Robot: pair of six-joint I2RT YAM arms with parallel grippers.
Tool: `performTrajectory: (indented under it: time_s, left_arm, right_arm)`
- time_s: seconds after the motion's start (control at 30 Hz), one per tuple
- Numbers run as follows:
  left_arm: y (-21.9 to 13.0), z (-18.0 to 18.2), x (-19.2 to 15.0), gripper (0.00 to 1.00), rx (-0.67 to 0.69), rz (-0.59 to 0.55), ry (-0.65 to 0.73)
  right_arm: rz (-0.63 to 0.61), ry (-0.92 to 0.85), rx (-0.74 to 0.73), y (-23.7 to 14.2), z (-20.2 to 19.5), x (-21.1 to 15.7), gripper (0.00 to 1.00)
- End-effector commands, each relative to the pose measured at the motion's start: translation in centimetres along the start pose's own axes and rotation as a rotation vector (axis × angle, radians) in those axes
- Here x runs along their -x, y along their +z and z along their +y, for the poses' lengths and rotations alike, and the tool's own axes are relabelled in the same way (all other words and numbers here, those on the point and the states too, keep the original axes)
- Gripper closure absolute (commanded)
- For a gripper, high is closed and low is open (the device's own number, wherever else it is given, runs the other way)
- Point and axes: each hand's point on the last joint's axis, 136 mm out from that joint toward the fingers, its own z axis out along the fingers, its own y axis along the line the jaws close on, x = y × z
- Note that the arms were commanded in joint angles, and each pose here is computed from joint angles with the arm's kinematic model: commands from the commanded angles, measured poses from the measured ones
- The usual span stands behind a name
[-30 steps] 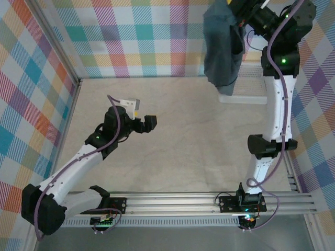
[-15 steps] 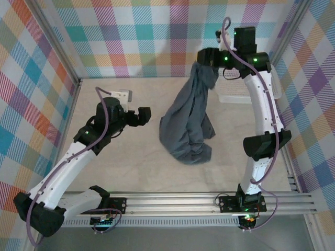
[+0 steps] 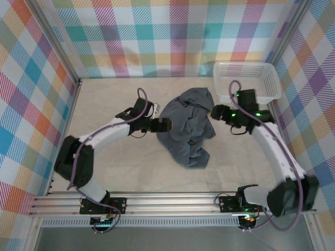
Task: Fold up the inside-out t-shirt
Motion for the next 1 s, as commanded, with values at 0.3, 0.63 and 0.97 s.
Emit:
performTrajectory:
  time_s: [0.3,0.63,0.97]
  left_arm:
    - [7.7,-4.6,-2.6,0.38,-0.251,0.211,-0.099]
    - [-2.2,-2.8,4.5,1.00,-0.217,-0.042,-0.117]
    - [-19.1,1.4,8.6,1.00,0.091,-0.398,-0.053]
  right_arm:
    - [0.239,0.124,0.135,11.2,2.7,-3.7,0.82]
    - [-0.038,0.011,0.153,1.6,4.8,0.4,1.00]
    - [-0.547,-0.317,0.511,-21.6,15.3,5.7,1.00]
